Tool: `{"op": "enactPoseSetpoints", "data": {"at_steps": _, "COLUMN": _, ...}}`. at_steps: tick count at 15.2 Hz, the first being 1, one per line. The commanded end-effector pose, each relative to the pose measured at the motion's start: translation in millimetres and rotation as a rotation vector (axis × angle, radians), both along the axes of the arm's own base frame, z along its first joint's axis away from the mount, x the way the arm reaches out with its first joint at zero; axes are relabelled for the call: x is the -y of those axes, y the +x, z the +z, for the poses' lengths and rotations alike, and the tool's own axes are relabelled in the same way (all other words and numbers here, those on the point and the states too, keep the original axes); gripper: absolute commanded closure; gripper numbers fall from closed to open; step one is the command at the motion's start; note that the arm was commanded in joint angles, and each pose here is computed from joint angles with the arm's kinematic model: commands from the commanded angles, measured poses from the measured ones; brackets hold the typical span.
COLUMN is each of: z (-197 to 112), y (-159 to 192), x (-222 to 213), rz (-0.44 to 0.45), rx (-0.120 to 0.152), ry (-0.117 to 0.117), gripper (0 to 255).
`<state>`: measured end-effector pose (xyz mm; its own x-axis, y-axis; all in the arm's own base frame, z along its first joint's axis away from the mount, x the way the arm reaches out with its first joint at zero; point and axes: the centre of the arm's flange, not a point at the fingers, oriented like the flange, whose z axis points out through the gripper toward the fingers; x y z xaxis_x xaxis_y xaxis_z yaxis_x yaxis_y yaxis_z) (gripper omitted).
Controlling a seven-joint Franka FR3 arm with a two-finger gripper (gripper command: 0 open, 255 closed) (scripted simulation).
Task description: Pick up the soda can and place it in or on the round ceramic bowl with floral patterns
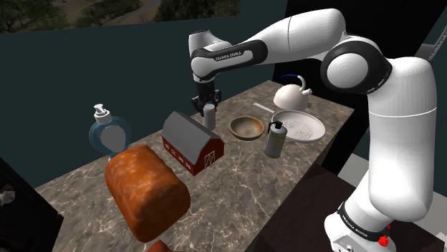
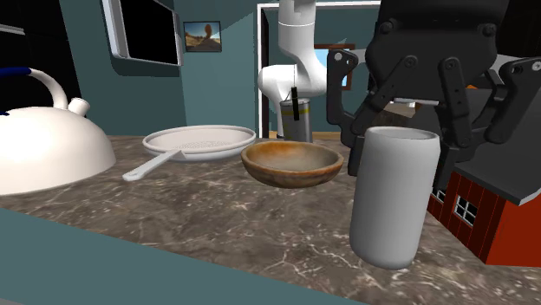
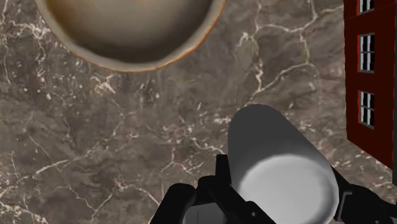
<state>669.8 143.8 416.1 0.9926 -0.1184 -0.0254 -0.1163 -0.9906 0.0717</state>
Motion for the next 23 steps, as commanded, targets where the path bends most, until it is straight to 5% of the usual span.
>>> {"op": "enactPoseSetpoints", "data": {"at_steps": 1, "z": 0, "y": 0, "x": 0, "rz": 0.000, "rx": -0.001, "ry": 0.000, "gripper": 255}}
{"op": "enactPoseSetpoints", "data": {"at_steps": 23, "z": 105, "y": 0, "x": 0, "rz": 0.000, "rx": -0.001, "ry": 0.000, "gripper": 255}}
